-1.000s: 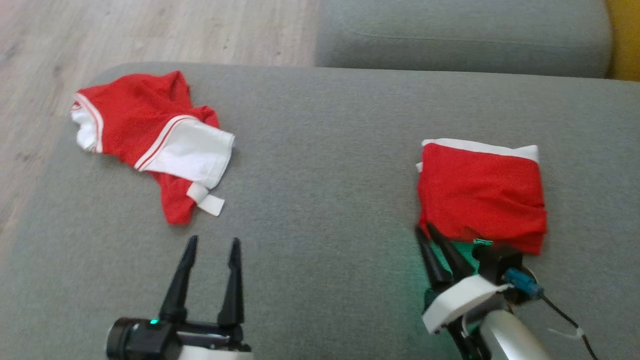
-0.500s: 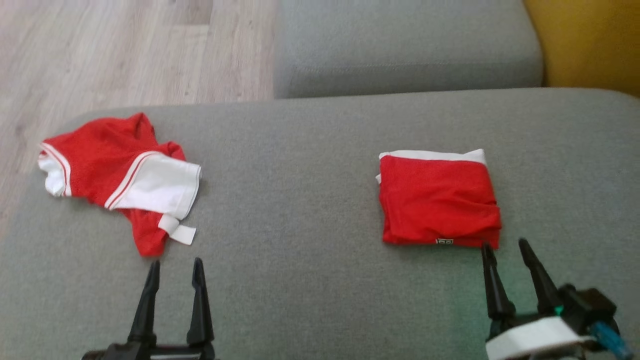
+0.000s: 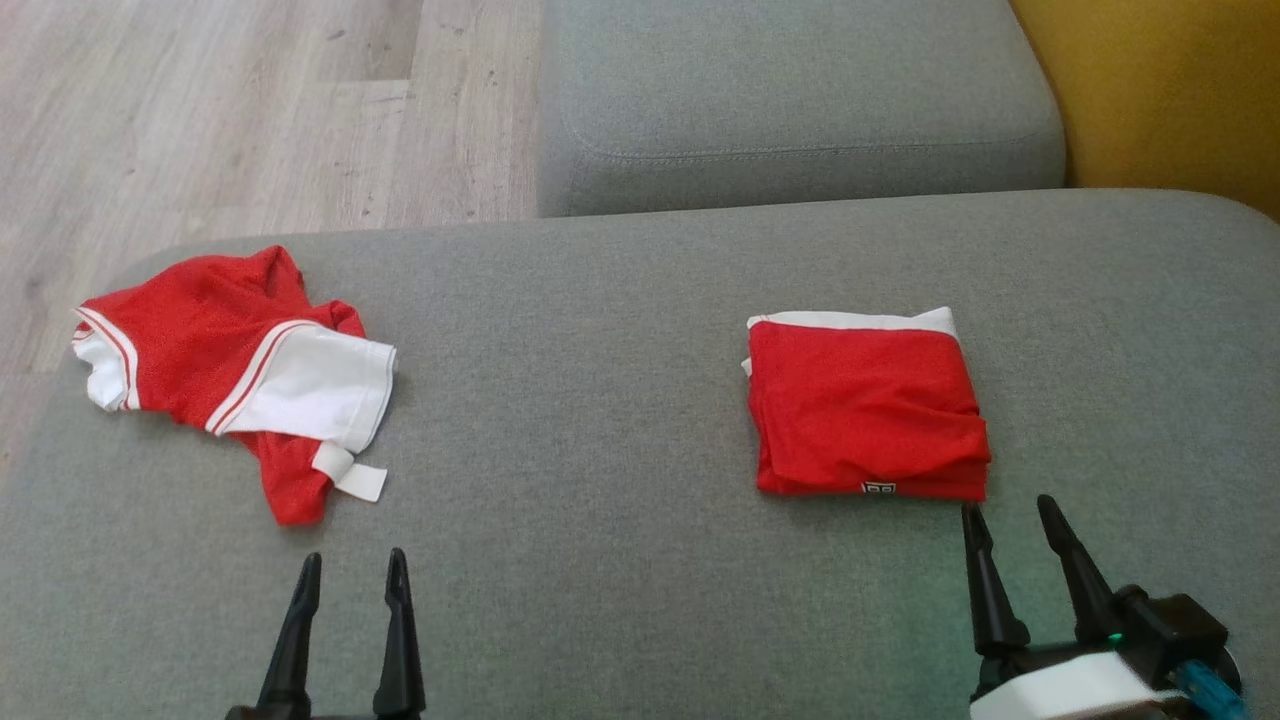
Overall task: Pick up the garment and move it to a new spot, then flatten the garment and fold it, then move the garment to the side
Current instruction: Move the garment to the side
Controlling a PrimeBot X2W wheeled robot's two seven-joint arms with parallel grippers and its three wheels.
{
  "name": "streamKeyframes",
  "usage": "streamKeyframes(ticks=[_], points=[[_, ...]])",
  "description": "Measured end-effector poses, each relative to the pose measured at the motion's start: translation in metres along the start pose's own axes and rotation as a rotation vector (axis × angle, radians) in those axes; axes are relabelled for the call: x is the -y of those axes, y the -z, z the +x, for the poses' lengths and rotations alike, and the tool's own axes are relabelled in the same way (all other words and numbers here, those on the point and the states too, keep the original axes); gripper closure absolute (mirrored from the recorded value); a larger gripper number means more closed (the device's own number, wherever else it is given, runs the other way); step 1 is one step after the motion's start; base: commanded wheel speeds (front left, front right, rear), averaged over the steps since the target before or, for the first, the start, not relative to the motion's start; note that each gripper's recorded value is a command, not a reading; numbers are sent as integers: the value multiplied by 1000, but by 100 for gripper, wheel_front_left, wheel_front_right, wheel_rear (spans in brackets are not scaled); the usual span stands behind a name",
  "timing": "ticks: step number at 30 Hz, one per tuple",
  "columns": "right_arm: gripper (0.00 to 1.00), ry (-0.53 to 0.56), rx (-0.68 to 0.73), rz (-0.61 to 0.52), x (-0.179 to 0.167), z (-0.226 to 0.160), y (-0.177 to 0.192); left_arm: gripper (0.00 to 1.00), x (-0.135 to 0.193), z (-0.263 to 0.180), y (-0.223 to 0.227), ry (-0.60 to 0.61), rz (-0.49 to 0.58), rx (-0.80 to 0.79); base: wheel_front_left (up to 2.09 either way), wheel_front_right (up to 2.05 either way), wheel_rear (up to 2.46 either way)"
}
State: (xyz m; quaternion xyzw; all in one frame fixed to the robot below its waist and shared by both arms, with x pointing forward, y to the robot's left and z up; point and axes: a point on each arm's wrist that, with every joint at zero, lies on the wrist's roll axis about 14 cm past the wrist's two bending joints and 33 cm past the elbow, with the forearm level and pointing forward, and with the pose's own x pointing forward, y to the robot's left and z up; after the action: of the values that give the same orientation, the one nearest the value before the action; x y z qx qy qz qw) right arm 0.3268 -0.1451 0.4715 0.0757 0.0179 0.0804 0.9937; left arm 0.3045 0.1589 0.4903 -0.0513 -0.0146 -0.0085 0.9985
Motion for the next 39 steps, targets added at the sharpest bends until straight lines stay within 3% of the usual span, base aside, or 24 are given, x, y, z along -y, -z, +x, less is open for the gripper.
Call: streamKeyframes(ticks=[15,25,32,39], points=[[0,-11,-20,0,-5,1,6,0,-2,-1,1,-2,21,-4,0,0,0],[0,-17,-112,-20,0,7,32,0,-8,2,5,-32,48,-20,0,0,0],[0,-20,-141,-84,22,54,33,0,-8,16,12,-43,-25,-46,0,0,0],[0,88,-243,-82,65,91,47,0,-7,33,6,-29,-24,-26,0,0,0]])
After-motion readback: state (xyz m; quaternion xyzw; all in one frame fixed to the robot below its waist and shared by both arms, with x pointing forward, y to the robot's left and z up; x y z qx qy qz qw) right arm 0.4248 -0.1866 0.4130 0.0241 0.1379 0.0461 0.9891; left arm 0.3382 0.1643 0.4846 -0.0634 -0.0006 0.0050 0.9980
